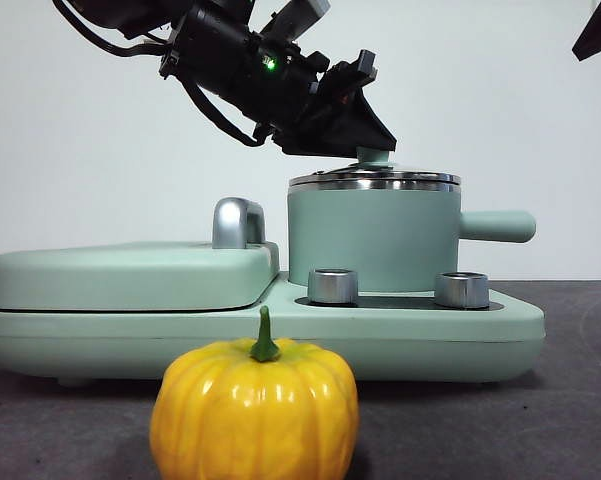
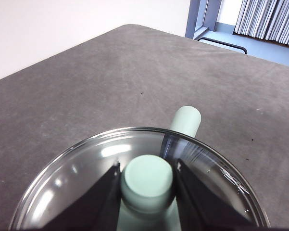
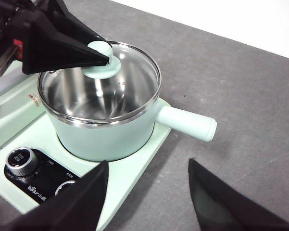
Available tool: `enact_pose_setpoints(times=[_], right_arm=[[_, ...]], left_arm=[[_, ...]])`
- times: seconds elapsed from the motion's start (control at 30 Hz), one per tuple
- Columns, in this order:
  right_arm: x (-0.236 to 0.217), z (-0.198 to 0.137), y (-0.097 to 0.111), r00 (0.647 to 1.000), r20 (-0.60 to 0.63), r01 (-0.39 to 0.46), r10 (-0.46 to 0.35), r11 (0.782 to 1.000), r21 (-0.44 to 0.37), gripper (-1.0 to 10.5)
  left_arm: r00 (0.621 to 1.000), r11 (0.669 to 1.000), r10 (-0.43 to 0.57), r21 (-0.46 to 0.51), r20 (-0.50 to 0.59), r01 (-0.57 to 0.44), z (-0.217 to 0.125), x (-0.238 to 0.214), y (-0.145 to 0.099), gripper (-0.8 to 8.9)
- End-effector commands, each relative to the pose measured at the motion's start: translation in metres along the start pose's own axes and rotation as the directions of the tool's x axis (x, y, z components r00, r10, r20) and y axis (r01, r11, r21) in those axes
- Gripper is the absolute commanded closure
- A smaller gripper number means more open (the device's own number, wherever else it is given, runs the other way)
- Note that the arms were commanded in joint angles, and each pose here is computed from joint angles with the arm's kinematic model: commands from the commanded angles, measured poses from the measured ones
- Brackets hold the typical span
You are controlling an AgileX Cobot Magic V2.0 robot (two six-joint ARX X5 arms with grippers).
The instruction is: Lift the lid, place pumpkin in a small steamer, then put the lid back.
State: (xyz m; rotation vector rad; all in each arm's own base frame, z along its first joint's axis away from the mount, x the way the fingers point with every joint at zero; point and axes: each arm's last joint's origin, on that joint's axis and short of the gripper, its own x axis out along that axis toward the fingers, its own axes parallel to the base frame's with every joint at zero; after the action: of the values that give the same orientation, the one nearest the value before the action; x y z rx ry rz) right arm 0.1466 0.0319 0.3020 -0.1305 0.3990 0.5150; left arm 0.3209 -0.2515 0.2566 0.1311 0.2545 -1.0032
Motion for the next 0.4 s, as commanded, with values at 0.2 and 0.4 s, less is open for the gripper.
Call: enact_pose_setpoints(times=[0.2,0.4], right_arm=[[-0.001,0.006,0.0,1.0,0.02,0.0,0.0,1.0,0.005,6.8],[-0.001,0.006,0.0,1.0,0.02,-0.004,0.004,1.0,0.005,6.8]], left_arm=[[1.0,1.0,-0.012,0.008,-0.003,0.013,0.001,0.005,-0.002,8.01],[0.999,1.0,-0.007,0.023,0.04,0.006,0.009,0.002,-0.002,8.01]])
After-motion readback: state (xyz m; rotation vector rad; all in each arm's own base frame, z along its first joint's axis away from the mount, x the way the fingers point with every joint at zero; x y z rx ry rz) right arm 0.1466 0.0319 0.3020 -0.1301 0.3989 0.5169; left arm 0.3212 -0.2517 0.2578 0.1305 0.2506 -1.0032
